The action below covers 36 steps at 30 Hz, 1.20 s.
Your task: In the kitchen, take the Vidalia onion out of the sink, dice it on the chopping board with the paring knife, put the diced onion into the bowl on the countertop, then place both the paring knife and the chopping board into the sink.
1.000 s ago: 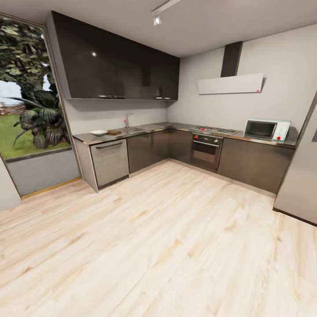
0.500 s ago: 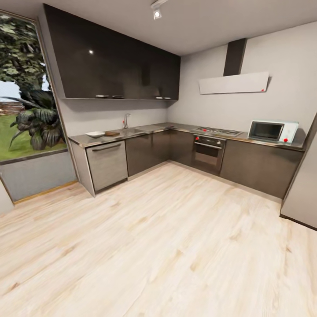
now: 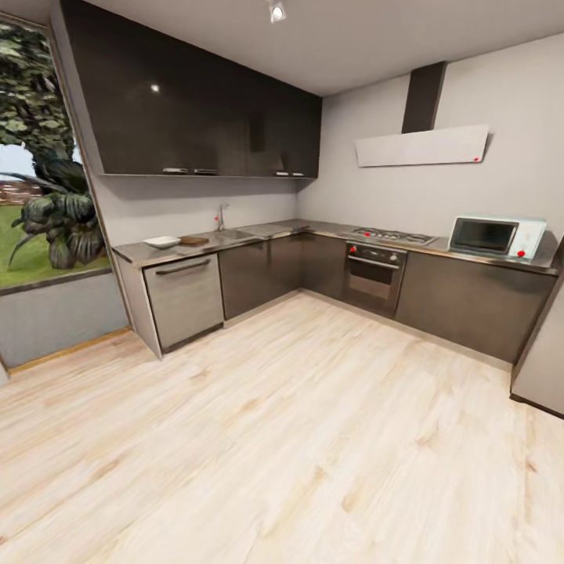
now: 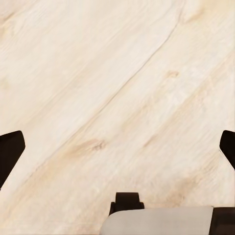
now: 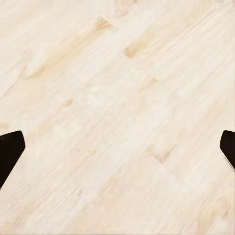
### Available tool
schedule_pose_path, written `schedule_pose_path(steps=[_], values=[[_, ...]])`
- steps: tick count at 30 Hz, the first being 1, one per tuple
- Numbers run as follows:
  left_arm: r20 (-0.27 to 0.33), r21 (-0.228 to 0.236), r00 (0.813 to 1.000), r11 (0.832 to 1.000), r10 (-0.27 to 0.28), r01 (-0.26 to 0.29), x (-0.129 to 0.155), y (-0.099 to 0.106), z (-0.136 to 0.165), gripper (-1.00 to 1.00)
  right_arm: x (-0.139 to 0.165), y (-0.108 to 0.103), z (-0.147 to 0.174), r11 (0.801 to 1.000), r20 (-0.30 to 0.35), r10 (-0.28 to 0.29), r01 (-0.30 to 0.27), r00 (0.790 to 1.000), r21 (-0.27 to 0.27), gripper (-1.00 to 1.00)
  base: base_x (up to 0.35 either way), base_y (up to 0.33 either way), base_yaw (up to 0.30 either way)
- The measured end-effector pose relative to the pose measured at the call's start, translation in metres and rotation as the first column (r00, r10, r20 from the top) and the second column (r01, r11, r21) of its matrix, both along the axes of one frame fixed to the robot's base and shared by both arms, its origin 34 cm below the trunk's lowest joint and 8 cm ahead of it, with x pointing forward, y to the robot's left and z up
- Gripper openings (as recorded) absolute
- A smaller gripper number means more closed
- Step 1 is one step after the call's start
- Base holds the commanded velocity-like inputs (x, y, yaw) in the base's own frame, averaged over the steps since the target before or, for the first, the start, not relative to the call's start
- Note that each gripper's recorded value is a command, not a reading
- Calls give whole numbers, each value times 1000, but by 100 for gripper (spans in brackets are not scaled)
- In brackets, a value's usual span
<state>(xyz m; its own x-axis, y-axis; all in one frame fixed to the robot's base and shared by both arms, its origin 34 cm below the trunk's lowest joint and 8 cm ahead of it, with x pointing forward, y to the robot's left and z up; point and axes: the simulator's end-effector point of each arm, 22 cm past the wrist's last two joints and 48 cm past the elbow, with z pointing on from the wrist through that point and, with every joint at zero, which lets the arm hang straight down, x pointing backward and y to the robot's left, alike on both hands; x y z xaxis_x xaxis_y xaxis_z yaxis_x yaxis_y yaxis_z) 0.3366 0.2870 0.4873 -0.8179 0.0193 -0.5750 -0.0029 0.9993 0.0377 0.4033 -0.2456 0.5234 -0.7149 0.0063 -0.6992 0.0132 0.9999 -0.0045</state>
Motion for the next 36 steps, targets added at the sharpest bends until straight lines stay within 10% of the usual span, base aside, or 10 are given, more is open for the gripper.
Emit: schedule_pose_path(steps=[36], values=[[2,1,1000,1000,0,0,0,1,0,100,0,0,0,1000,0,0,0,1000,0,100,309,-37,0]])
